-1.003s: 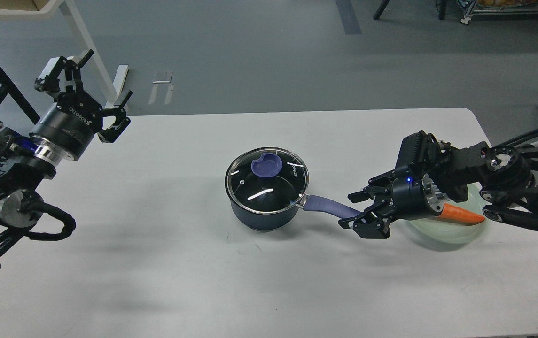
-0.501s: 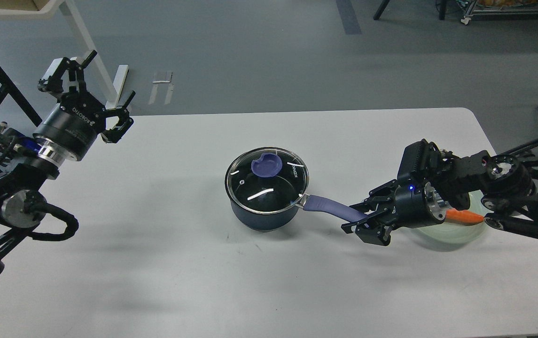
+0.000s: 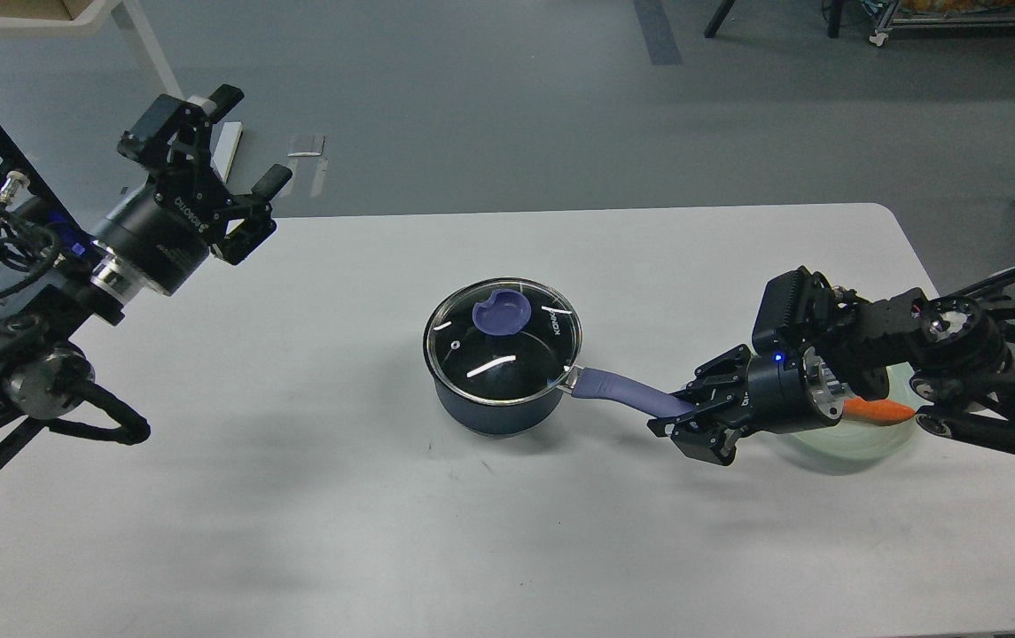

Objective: Open pot lid
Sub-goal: 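Reach the left gripper over the pot and grasp the purple lid knob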

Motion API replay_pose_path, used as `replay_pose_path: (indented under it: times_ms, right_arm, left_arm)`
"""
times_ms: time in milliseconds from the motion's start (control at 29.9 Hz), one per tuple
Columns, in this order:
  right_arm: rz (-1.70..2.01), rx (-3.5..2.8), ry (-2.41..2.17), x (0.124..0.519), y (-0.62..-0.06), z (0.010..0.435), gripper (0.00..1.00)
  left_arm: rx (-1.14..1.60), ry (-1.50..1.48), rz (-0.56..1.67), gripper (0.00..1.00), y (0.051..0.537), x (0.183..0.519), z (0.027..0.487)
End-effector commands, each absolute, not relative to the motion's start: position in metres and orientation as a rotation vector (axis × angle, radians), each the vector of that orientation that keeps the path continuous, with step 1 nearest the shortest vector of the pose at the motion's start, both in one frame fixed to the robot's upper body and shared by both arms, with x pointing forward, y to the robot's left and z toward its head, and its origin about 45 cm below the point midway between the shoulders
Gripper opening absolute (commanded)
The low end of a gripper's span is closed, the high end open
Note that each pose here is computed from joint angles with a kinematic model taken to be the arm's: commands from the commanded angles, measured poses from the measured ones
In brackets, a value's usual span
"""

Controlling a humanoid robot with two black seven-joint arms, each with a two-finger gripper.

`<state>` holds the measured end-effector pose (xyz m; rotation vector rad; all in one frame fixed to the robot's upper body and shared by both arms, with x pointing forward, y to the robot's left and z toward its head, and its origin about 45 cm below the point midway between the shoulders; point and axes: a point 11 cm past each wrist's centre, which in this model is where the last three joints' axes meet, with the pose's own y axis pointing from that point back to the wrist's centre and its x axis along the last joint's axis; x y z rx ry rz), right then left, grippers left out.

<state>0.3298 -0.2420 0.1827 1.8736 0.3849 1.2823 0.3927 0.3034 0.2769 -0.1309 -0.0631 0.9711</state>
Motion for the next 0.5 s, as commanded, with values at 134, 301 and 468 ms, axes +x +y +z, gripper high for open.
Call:
replay_pose_path:
  times_ms: [134,301,468]
  right_arm:
    - [1.278,1.876,0.385,0.329,-0.242,0.182,0.31]
    - [1.280,1.876,0.381,0.330,-0.242,0.183,0.31]
    - [1.280,1.876,0.380,0.330,-0.242,0.183,0.31]
  left_arm:
    - [0.217,-0.618,0.592,0.99,0.240,0.381,0.299]
    - [0.386,-0.954,0.316,0.99,0.190,0.363,0.286]
    - [0.517,-1.273,0.120,0.99,0.166,0.358,0.263]
